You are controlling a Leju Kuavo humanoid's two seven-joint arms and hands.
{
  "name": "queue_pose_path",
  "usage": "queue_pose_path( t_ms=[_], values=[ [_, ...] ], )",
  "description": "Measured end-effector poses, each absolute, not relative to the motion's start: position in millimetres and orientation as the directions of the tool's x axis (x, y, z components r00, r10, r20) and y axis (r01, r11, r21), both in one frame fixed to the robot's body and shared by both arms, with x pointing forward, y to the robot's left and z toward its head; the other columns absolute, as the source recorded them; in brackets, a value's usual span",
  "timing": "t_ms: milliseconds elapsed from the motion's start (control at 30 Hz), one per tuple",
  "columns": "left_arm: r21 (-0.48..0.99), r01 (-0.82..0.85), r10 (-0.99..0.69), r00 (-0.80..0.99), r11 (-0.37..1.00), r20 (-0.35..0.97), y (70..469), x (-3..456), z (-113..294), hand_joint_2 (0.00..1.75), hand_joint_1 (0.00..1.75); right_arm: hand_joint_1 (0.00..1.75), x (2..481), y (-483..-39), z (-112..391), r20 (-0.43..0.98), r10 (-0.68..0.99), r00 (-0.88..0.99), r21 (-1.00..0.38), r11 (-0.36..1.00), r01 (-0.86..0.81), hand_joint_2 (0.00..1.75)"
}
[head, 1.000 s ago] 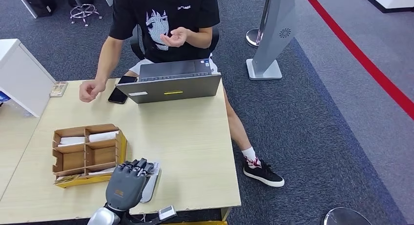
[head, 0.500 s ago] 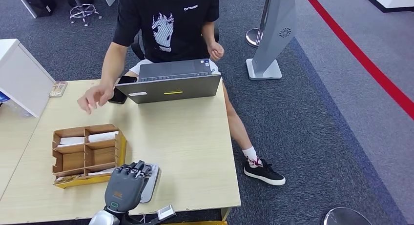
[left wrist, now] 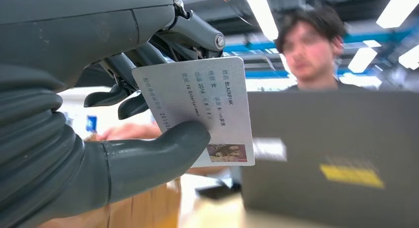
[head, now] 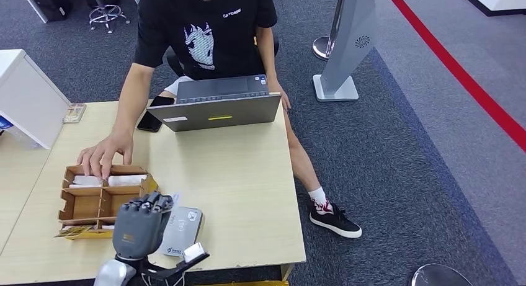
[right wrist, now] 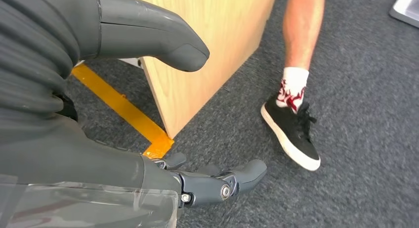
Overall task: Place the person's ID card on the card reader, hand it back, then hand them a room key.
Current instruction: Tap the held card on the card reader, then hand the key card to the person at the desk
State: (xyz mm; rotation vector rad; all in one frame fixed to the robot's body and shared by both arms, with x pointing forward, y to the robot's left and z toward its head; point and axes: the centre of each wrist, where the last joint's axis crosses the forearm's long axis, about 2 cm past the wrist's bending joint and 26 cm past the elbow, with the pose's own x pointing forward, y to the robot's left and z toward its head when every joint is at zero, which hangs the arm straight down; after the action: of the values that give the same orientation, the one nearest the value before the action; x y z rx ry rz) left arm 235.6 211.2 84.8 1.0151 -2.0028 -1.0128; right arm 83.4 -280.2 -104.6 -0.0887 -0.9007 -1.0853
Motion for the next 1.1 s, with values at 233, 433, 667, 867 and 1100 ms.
queue_pose_path(
  t_ms=[233,433,667,867,1100],
  values=[
    [0.81,-0.506,-0.918,-0.386,0.296,0.094,265,298,135,1.75,1.75,0.0,91,-277,-103,0.667,-0.719,0.195,0.356,0.538,0.764,1.75],
    [0.794,-0.571,-0.95,-0.31,0.209,0.027,298,325,156,1.75,1.75,0.0,96,-274,-102,0.665,-0.72,0.202,0.364,0.547,0.753,1.75],
    [0.796,-0.578,-0.961,-0.276,0.181,0.018,311,330,158,1.75,1.75,0.0,98,-273,-101,0.664,-0.72,0.201,0.368,0.549,0.751,1.75],
    [0.799,-0.578,-0.966,-0.258,0.168,0.016,319,330,157,1.75,1.73,0.0,97,-272,-101,0.662,-0.722,0.203,0.368,0.548,0.751,1.75],
    [0.804,-0.569,-0.968,-0.25,0.176,0.034,322,326,153,1.75,0.0,0.0,97,-270,-101,0.658,-0.724,0.207,0.367,0.548,0.751,1.75]
  ],
)
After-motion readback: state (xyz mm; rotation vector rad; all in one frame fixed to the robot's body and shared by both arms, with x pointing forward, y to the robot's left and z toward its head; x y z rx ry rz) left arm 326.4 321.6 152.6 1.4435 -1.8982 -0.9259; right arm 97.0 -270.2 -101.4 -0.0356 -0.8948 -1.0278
